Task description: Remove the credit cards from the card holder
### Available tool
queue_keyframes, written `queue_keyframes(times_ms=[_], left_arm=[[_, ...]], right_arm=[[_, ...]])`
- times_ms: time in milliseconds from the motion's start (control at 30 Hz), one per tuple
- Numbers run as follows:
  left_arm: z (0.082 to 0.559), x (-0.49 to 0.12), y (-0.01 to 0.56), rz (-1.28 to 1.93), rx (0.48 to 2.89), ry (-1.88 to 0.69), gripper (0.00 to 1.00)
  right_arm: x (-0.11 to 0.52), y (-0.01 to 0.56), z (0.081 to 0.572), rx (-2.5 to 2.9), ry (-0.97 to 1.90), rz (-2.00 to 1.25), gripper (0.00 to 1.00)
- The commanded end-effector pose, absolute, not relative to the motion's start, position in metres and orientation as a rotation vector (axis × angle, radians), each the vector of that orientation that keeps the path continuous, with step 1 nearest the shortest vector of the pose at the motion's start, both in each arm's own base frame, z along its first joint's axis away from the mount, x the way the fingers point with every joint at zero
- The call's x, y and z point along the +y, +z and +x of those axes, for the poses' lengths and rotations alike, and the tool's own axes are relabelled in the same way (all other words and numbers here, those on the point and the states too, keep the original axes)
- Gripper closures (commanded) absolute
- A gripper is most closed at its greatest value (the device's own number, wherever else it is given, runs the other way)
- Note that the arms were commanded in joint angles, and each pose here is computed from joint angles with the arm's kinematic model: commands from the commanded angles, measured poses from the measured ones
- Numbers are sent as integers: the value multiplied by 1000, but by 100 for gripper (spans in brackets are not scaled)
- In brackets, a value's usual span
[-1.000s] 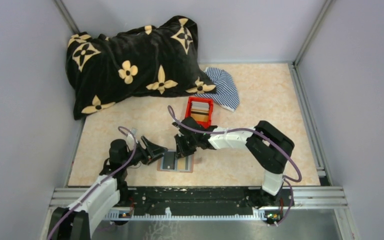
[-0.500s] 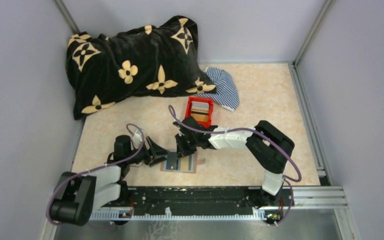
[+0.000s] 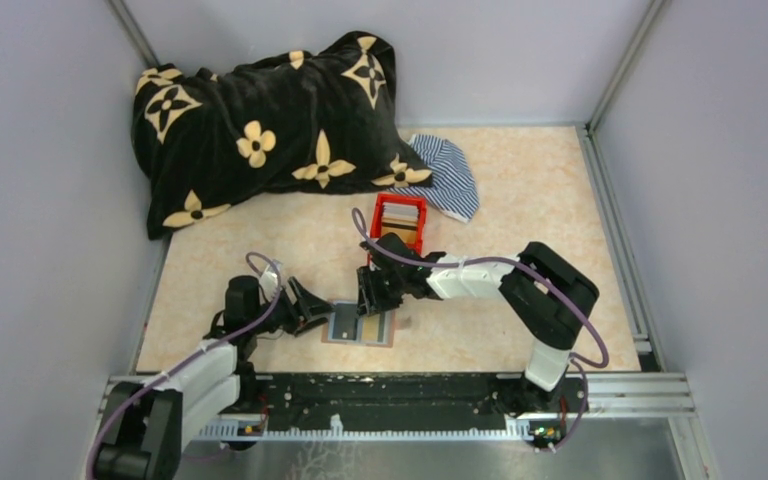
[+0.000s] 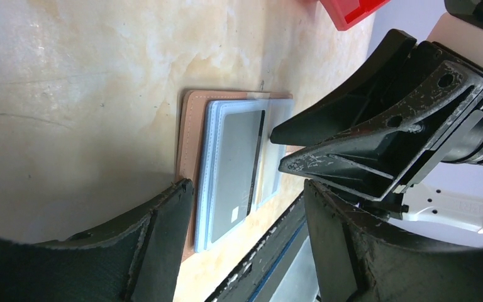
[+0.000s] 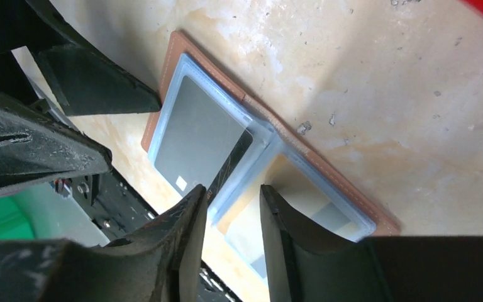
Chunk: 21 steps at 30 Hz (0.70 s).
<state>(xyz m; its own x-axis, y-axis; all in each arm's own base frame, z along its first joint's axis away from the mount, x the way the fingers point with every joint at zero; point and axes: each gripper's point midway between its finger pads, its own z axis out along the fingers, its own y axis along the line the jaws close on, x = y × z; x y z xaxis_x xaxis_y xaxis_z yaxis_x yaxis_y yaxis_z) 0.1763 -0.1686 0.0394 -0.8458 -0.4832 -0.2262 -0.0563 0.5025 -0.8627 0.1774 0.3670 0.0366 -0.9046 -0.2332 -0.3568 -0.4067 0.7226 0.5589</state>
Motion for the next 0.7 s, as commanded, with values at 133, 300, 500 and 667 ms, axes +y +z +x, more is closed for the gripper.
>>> queue_keyframes(times_ms=[133,300,500,667], left_arm=[[148,-162,0,-541,2472,-1252,27],[162,-168,22,-541,2378,-1317,28],[182,-164,49,-543,2263,-1291,28],[190,-168,67,-517,2199,-1338,28]], right_arm=[[374,50,179,2624,1034,-470,60],[375,43,178,2640,1032,-486,60],[375,40,175,2643,1047,-491,60],[375,37,175,2645,1050,-494,60]])
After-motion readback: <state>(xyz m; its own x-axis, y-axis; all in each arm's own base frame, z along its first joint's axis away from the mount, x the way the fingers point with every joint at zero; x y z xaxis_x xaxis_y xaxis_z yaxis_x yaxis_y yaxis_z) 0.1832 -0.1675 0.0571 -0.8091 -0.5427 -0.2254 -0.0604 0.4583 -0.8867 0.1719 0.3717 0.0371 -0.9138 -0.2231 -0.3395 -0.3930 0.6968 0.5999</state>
